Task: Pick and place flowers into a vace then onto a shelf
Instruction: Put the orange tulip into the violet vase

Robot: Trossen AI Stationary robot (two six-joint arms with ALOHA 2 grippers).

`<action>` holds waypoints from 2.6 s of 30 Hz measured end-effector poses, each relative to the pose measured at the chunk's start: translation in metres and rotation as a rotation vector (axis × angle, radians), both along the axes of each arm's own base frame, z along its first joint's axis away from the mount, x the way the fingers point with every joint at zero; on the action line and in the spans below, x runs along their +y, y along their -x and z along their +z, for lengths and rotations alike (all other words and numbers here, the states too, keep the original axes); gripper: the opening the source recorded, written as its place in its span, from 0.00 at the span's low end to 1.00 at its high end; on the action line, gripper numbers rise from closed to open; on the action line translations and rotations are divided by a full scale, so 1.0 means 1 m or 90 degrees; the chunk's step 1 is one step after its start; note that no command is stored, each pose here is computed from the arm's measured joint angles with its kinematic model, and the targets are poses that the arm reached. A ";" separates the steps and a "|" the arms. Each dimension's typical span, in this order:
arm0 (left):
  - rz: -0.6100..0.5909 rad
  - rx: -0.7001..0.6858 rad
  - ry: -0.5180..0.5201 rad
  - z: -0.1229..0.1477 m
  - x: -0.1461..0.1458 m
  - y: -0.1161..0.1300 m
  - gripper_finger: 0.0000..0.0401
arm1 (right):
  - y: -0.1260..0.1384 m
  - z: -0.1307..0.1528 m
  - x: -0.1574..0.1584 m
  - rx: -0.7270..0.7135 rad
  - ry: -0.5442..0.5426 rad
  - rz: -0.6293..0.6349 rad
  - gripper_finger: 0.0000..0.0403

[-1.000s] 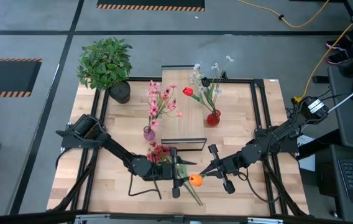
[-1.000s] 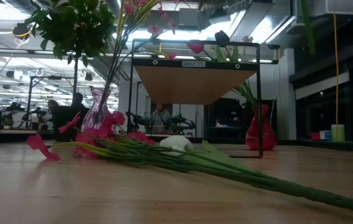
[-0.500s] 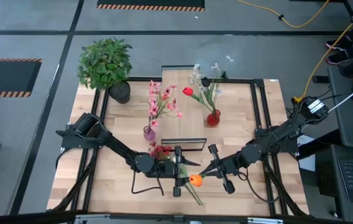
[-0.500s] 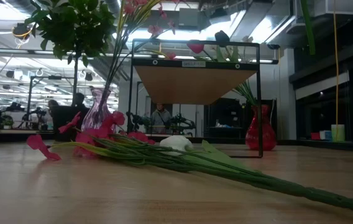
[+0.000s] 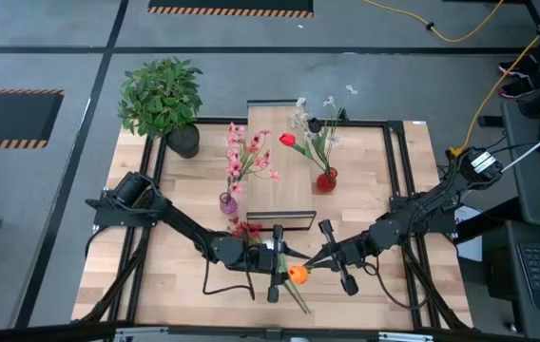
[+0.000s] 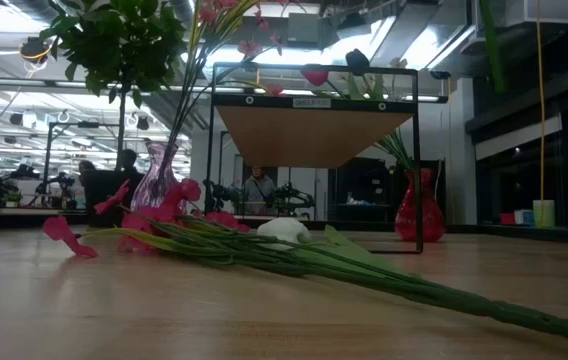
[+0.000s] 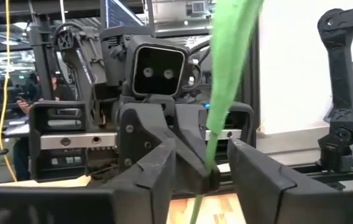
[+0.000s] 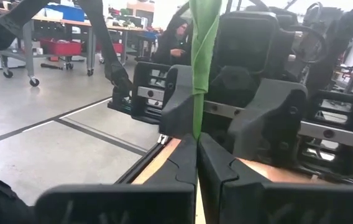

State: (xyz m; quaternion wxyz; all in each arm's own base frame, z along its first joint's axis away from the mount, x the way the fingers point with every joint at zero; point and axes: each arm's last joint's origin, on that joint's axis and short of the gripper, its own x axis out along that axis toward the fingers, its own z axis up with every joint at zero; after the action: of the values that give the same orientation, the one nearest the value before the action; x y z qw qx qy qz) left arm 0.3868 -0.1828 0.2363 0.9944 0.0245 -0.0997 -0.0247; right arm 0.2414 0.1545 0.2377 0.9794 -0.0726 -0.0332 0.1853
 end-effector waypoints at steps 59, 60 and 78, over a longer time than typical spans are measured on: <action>0.309 0.120 -0.006 0.023 -0.005 0.140 0.01 | 0.012 0.013 -0.010 0.018 0.048 -0.024 0.01; 0.316 0.121 -0.001 0.022 -0.003 0.144 0.01 | 0.011 0.011 -0.010 0.023 0.051 -0.033 0.01; 0.497 0.139 -0.005 0.047 0.006 0.192 0.01 | 0.042 -0.035 -0.034 -0.029 -0.064 -0.070 0.01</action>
State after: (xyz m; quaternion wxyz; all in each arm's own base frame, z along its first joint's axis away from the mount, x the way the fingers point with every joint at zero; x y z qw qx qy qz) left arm 0.1946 -0.1769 0.2836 0.9336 0.0616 0.0231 0.3521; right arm 0.1992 0.1206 0.2023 0.9896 -0.0289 -0.0606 0.1274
